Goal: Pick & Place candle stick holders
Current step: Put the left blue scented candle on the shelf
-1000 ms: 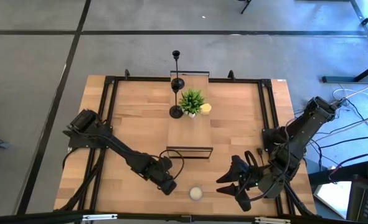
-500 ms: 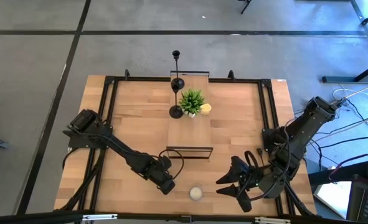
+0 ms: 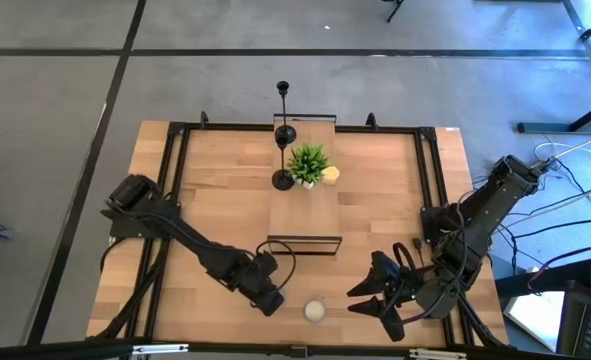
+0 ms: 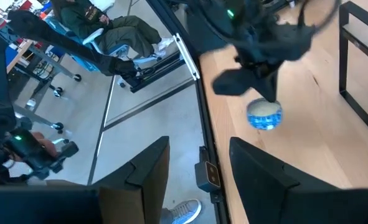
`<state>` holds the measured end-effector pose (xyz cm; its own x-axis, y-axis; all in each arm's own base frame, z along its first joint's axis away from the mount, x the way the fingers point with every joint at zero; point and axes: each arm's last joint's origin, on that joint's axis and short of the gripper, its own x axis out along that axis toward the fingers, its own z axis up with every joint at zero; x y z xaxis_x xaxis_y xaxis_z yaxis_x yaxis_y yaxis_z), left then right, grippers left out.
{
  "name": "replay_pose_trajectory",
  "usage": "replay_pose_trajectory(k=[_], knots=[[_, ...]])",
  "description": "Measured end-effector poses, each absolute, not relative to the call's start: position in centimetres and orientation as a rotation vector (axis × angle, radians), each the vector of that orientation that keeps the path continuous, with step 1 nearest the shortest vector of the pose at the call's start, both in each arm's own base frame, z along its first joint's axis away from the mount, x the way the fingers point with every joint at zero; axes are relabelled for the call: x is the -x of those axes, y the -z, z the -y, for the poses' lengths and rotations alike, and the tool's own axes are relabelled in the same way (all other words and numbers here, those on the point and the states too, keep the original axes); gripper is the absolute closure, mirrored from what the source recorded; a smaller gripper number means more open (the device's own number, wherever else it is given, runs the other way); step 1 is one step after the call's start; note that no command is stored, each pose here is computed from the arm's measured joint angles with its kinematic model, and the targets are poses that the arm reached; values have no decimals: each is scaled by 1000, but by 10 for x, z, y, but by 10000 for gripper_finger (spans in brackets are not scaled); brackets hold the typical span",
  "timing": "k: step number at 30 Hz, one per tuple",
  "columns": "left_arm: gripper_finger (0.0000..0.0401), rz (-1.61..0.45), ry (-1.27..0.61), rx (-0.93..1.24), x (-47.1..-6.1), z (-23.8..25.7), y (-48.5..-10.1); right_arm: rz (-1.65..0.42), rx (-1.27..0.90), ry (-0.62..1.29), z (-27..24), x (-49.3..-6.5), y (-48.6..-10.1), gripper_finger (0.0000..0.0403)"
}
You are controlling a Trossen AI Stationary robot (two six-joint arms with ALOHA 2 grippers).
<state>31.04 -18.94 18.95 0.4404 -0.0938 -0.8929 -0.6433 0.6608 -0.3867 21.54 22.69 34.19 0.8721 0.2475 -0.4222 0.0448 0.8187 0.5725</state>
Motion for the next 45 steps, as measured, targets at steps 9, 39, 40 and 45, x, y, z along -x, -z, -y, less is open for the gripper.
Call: replay_pose_trajectory(k=[9,39,40,45], knots=[[399,-904,-306,825,-327,202,-248,-577,-504,-73,-222,-212,-333,215],[399,-686,-222,772,-358,177,-332,-506,-412,35,-222,-251,-310,88],[399,-686,-219,775,-358,177,-333,-505,-408,39,-221,-252,-310,88],[399,-676,-211,780,-358,178,-334,-532,-418,16,-214,-261,-308,88]])
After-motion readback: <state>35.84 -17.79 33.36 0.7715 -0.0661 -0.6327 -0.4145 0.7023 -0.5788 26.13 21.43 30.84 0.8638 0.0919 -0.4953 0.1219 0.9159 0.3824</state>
